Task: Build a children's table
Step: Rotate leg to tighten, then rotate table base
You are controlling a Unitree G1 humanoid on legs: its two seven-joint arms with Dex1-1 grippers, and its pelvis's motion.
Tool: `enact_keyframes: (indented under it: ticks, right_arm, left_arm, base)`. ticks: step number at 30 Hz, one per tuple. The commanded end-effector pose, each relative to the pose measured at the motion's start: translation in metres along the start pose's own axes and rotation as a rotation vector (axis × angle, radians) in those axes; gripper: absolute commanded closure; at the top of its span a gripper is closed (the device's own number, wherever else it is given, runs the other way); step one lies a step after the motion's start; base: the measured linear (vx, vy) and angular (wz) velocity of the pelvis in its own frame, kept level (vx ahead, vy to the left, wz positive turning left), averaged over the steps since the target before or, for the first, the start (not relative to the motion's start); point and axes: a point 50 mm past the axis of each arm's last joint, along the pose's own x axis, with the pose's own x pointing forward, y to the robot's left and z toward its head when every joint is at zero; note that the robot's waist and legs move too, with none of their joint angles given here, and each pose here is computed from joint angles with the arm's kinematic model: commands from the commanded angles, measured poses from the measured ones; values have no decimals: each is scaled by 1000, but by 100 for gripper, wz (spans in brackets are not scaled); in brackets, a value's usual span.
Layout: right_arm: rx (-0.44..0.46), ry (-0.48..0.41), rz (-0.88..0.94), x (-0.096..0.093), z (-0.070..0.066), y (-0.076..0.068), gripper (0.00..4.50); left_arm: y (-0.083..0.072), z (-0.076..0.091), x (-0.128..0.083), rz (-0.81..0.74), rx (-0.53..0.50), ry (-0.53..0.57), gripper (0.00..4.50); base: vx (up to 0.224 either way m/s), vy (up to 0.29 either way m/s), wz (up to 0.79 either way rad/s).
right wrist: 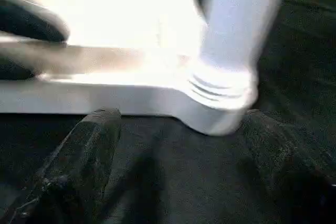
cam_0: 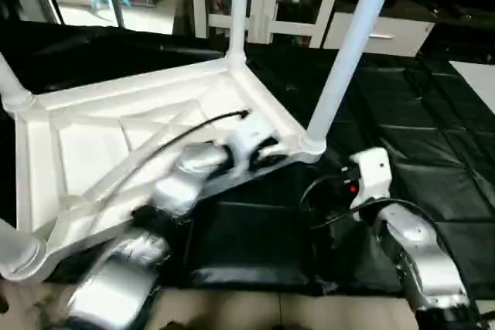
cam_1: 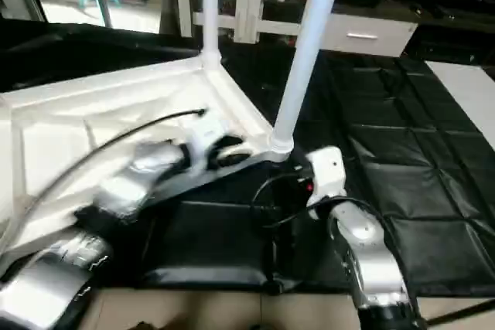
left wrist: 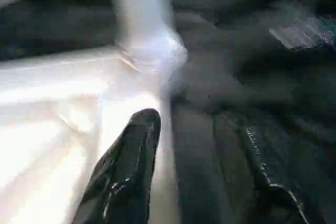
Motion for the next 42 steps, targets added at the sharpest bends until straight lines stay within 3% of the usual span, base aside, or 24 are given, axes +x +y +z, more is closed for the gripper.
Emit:
enact_keyframes:
  ticks: [1,8,9,14,19,24,33,37,42]
  right_arm:
    - [-8,-24,83,-3,8,3,52]
    - [-15,-41,194,-10,13,10,52]
    - [-15,-19,280,-16,11,16,52]
    - [-33,53,416,-28,5,25,52]
    - [-39,52,391,-29,3,23,52]
    - [-38,52,390,-29,4,23,52]
    - [-58,56,365,-28,3,20,52]
    - [-61,54,347,-27,2,19,52]
    - [-64,59,346,-28,0,22,52]
  left_arm:
    - [-14,12,-7,-127,21,5,218]
    - [-19,6,-33,-145,54,126,171]
    - [-20,0,-44,-124,84,231,162]
    - [-15,-10,-55,-70,81,361,162]
    - [-8,-24,-55,-1,114,474,162]
    - [6,-19,-44,121,123,446,162]
    - [37,-14,-24,259,310,489,162]
    - [53,-1,-5,395,354,400,162]
    - [57,11,5,505,359,286,162]
  base:
    - [0,0,0]
    - [0,0,0]
    - [0,0,0]
    - [0,0,0]
    - [0,0,0]
    - [0,0,0]
    - [0,0,0]
    - [0,0,0]
    - [11,1,0]
